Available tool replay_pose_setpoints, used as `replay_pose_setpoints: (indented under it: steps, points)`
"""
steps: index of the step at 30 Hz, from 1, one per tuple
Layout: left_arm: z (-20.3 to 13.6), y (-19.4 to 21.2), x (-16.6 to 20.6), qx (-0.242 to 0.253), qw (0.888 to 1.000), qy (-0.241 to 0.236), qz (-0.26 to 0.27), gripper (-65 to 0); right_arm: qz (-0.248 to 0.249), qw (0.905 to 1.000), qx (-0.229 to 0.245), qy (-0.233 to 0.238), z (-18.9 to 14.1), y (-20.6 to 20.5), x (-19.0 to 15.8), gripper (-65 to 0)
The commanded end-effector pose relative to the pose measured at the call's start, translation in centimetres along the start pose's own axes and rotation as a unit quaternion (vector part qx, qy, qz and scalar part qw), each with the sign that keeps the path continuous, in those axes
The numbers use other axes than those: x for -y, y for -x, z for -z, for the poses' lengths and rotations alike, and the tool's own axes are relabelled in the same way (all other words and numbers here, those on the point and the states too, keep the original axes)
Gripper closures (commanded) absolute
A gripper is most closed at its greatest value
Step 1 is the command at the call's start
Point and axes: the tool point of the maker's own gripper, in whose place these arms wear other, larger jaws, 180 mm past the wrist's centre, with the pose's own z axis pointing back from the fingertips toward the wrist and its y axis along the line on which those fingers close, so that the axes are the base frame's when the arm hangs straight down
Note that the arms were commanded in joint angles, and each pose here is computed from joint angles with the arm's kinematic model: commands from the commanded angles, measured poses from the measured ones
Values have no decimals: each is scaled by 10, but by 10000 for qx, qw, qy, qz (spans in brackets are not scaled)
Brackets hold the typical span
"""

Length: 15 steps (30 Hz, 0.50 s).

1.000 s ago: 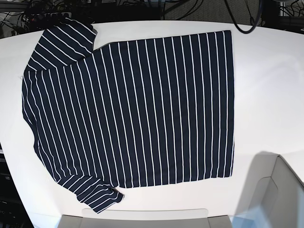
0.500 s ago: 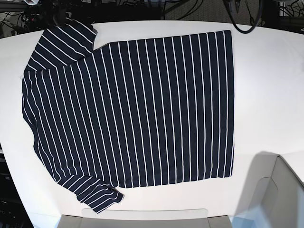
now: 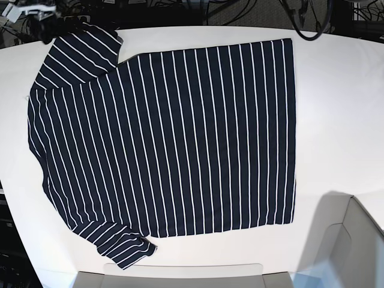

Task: Fold the T-shirt properly
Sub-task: 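Move both grippers down to the shirt's shoulder corners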

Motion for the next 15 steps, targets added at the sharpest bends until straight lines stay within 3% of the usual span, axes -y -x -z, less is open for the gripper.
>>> replay_pose_setpoints:
  steps: [1, 10, 15]
  points:
    - [-4, -7, -3, 92, 10000, -4, 34, -84, 20, 10000, 55, 71, 4, -5, 6, -305]
    - [-3, -7, -2, 100, 9999, -5, 33, -84, 49, 9992, -388, -7, 49, 7, 4, -305]
    - [-3, -7, -3, 97, 9999, -20, 42, -84, 538, 9959, -611, -402, 64, 25, -17, -305]
